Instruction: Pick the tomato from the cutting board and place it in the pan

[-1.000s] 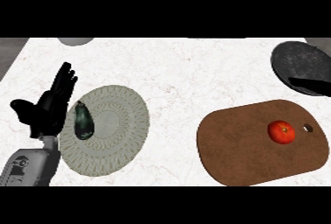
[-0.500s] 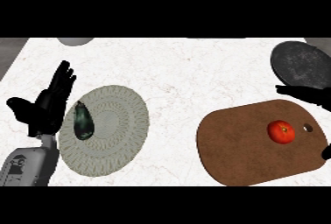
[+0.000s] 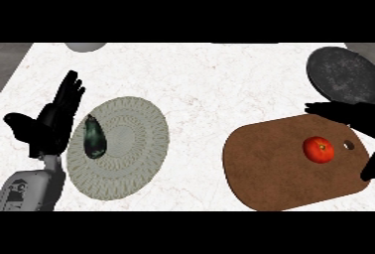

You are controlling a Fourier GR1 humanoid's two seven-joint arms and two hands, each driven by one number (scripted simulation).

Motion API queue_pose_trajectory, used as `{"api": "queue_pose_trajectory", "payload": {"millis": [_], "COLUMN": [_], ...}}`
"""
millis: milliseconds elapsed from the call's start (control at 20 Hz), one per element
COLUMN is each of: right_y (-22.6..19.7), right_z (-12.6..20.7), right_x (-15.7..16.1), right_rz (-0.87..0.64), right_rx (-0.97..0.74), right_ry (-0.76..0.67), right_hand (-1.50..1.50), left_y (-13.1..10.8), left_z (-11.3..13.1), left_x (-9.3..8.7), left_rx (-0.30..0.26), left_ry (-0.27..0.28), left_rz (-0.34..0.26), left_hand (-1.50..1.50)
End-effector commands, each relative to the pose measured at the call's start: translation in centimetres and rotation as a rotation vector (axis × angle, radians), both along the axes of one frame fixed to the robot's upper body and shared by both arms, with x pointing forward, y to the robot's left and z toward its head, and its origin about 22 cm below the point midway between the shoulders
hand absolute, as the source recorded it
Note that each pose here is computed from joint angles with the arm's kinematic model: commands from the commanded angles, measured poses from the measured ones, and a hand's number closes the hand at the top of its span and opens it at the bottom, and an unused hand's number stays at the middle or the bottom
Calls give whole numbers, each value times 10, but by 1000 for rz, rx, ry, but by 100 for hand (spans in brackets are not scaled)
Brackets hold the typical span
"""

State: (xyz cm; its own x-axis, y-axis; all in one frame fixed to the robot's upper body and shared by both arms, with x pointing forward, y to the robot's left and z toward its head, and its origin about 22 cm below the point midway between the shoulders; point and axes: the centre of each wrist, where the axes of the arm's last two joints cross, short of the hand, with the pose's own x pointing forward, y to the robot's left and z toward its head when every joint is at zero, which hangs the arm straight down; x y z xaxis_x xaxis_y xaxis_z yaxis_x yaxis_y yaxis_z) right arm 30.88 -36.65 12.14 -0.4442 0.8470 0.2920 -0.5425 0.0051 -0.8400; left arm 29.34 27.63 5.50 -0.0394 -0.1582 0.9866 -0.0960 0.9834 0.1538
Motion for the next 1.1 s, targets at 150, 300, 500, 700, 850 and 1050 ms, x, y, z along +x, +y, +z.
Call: {"api": "queue_pose_trajectory", "payload": {"millis": [150,300,500,700,850,1050], "right_y": [-2,27,30,18,32,14], "right_z": [-24,-26,-43,-62,-61,-59], "right_x": [7,16,16,2,14,7], "right_rz": [2,13,30,25,43,33], "right_rx": [-54,-53,-88,-115,-132,-147], "right_ry": [34,36,25,29,57,104], "right_hand": [-150,-150,-150,-150,-150,-150], "left_y": [-10,4,11,-2,7,-10], "left_z": [0,3,0,-5,-16,-4], "left_x": [-2,-11,11,20,4,25], "left_rx": [11,15,0,-2,7,7], "left_ry": [-23,-4,9,-18,14,-8], "left_rz": [0,-3,-3,9,-13,21], "left_hand": [0,0,0,0,0,0]}}
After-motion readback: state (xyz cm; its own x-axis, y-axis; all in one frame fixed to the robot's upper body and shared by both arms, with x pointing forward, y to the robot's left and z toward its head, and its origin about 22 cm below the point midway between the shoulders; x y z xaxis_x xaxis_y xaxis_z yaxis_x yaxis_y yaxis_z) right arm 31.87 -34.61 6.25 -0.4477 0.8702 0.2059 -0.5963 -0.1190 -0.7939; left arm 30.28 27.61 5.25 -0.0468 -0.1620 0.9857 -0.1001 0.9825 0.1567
